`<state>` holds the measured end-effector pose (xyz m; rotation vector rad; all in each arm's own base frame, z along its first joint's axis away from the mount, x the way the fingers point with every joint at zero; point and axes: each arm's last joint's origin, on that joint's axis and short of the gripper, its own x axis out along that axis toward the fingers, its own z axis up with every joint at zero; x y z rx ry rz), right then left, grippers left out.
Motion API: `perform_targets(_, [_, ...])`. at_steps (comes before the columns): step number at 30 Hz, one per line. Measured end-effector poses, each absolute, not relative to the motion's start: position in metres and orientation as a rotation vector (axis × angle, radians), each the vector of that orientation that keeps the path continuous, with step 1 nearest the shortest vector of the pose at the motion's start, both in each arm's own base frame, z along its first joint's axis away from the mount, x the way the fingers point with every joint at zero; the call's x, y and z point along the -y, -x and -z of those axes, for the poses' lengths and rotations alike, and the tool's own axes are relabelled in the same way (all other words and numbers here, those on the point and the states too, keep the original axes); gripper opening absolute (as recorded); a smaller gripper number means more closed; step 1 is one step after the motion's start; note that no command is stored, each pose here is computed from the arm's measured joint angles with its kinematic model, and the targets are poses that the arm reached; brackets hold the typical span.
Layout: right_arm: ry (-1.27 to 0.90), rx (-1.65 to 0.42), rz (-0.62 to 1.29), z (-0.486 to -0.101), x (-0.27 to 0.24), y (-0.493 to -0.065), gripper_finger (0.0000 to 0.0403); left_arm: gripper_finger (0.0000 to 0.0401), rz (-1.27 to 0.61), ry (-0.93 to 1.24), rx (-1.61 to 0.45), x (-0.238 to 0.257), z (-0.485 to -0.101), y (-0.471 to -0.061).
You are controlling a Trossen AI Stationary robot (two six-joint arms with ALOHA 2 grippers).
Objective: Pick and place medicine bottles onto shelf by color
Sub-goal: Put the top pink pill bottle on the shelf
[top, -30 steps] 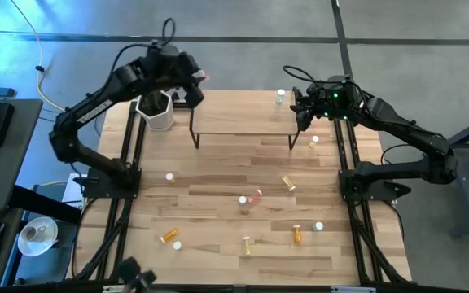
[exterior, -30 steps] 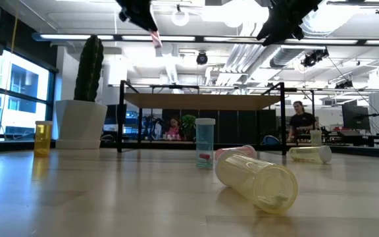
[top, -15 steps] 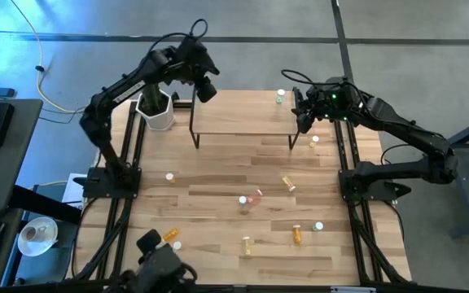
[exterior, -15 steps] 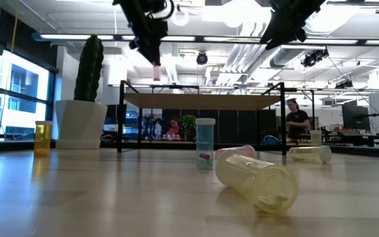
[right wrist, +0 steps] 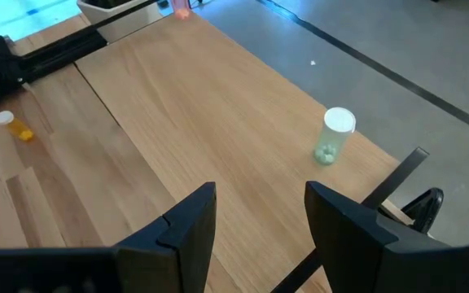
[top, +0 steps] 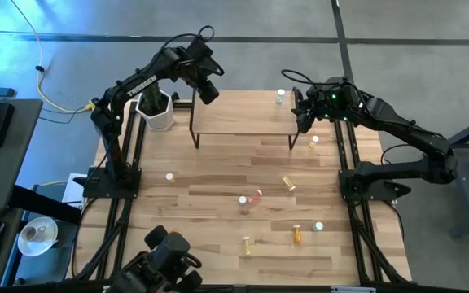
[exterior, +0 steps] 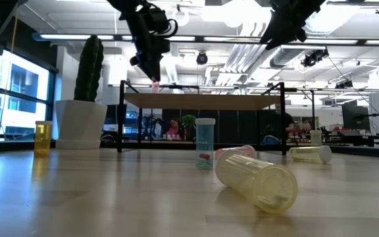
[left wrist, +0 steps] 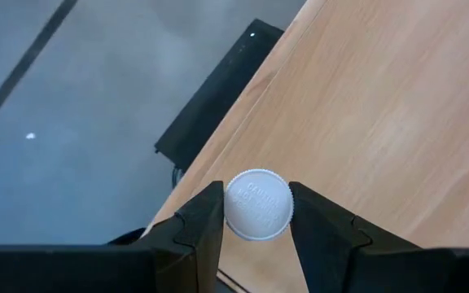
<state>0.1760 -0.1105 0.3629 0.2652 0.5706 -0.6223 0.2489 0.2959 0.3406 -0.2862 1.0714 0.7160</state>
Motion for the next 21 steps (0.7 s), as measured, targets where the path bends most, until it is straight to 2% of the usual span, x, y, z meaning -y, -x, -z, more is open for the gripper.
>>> perform_targets(21, [-0.278,-0.567,0.626,-0.363,0.111,-0.176,0.0180,0.0121,-0.692,0.350,-1.094,-0.294,-0.319,-0.251])
